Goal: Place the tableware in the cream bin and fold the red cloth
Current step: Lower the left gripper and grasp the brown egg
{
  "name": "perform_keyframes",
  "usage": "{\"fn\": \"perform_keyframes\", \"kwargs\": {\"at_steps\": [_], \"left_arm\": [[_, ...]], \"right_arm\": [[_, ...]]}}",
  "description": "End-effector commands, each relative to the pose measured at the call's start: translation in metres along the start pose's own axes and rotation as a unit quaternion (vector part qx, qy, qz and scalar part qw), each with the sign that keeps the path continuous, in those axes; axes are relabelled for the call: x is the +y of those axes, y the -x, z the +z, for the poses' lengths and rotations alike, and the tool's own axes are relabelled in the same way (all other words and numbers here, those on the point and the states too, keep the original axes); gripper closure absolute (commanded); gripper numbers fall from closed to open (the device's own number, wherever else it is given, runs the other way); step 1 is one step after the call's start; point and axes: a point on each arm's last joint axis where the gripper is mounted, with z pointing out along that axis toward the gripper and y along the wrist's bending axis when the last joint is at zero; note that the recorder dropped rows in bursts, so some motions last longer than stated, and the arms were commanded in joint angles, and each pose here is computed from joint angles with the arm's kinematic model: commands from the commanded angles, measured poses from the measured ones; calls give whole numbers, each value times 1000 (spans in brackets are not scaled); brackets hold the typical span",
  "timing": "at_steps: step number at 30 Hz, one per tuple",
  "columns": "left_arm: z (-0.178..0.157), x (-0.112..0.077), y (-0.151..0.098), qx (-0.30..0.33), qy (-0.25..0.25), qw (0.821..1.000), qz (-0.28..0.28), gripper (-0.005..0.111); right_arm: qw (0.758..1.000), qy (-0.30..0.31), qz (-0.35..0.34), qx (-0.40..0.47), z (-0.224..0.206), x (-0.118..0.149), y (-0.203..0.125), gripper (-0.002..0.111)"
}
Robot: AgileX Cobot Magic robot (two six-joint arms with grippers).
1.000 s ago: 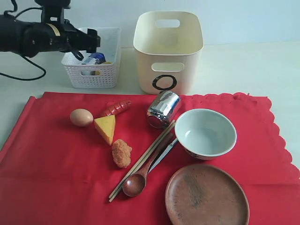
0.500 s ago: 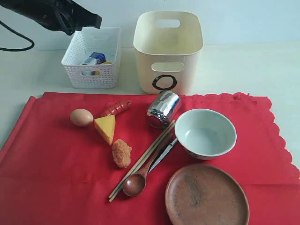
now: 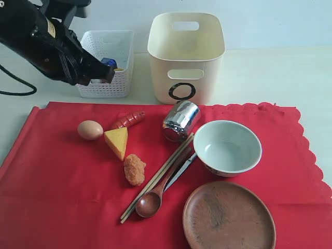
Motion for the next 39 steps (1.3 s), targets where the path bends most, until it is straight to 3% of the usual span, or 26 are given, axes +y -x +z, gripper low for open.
{"fn": "perform_keyframes", "kwargs": {"at_steps": [1,7,10,18,23,30,39], "left_arm": [[7,-2,-10,13,-2,1000,-9,106],[22,-4,-17,18,-5,999,-35,106],[34,-5,-20,30,-3,999,-45,100],[75,2,-33,83,12,994,-75,43],[82,11,-34,82,17,993,-84,23],[99,23,-37,80,21,992,-100,19],[125,21,-48,97,19,988,-115,19]], "right_arm": [[1000,0,-5,-4,0,-1,0,108],[1000,0,-5,-4,0,-1,0,108],[1000,0,-5,-4,0,-1,0,108],[1000,0,-5,-4,0,-1,0,108],[1000,0,-5,-4,0,-1,0,108],[1000,0,-5,-4,0,-1,0,108],[1000,0,-5,-4,0,-1,0,108]]}}
